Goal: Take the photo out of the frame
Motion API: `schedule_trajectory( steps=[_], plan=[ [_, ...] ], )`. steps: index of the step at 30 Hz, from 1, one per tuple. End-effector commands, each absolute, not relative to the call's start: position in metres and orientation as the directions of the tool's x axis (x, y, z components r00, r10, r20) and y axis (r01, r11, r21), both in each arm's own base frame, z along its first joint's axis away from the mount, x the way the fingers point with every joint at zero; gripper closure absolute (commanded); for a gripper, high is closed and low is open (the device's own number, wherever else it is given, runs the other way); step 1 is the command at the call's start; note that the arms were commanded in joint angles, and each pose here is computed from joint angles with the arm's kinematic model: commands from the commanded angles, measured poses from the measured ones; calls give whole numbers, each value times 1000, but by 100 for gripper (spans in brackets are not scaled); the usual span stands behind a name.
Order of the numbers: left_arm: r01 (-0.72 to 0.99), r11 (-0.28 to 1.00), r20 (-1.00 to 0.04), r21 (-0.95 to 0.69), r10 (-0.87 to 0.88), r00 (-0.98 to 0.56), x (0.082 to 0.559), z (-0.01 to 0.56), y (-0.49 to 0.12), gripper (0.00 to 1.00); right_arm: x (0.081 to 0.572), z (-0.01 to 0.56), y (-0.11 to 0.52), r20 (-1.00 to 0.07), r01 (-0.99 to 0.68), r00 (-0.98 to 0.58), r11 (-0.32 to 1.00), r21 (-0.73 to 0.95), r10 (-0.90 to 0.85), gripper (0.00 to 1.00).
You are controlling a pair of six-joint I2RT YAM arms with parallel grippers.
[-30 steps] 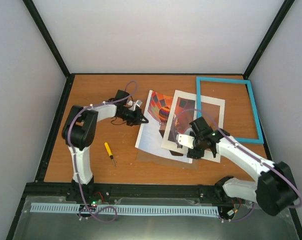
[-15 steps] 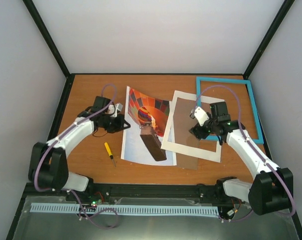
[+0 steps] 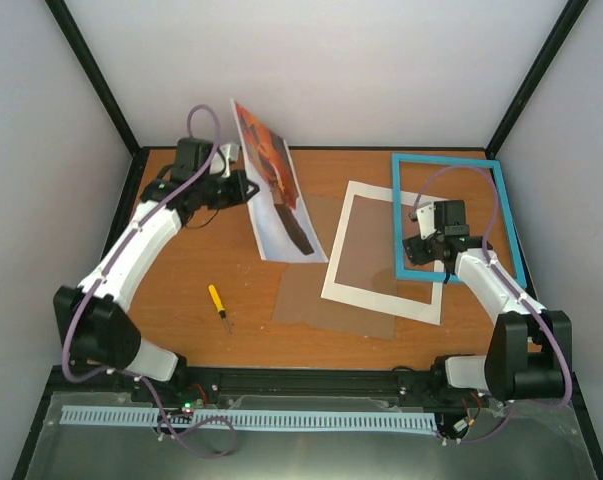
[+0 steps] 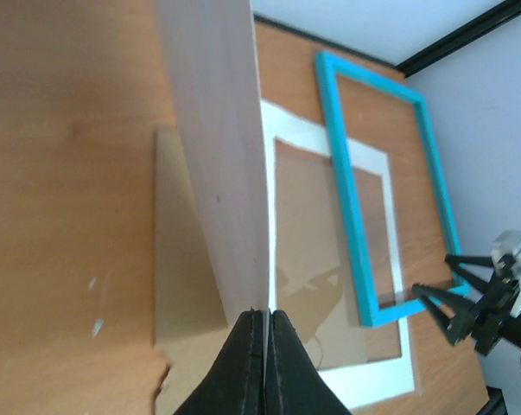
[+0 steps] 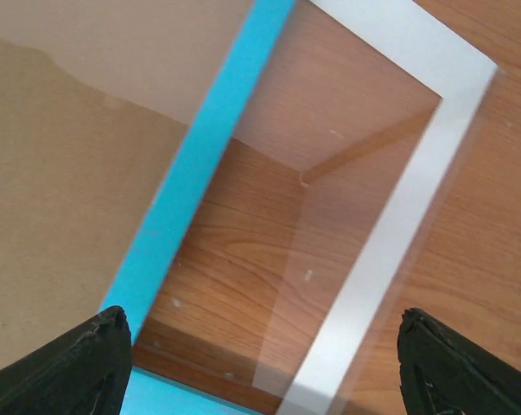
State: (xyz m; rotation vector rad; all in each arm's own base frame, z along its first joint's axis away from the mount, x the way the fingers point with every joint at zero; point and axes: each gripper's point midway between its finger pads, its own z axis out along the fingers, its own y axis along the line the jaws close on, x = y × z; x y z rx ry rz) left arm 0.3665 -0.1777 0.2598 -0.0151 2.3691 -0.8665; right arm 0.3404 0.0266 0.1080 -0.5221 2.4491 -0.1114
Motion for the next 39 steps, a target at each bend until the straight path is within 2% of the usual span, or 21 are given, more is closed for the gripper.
schedule_trajectory(
  steps=[1, 4, 8, 10, 14, 18, 24, 28, 33, 39],
  plan=[
    [329, 719, -629, -612, -190, -754, 403, 315, -224, 99, 346, 117, 10, -595, -252, -741, 950, -184, -312, 18],
    [398, 686, -653, -609, -148, -743, 425, 339, -264, 99, 347, 123, 7, -611, -241, -730, 952, -188, -305, 18],
    [503, 602, -695, -621, -125, -708, 430, 387, -302, 99, 349, 141, -2, -645, -204, -719, 966, -160, -259, 17],
    [532, 564, -704, -632, -129, -698, 427, 402, -308, 99, 352, 161, -11, -677, -175, -715, 982, -65, -173, 14],
    [569, 510, -708, -646, -120, -696, 413, 404, -309, 99, 352, 202, -19, -702, -163, -709, 953, 256, 68, 14],
    [499, 454, -604, -738, -113, -789, 395, 351, -296, 99, 352, 221, -7, -727, -257, -680, 898, 359, 96, 15],
    [291, 355, -372, -888, -184, -910, 345, 238, -264, 99, 341, 196, 2, -721, -296, -690, 882, 368, 70, 18],
    [154, 371, -235, -916, -186, -954, 323, 175, -256, 99, 333, 179, 11, -715, -324, -697, 863, 387, 59, 20],
    [62, 438, -159, -897, -189, -969, 312, 123, -248, 99, 331, 162, 7, -685, -307, -727, 876, 373, 37, 22],
    [11, 480, -108, -877, -175, -979, 300, 88, -242, 99, 329, 160, 16, -685, -337, -728, 854, 396, 30, 22]
  ],
)
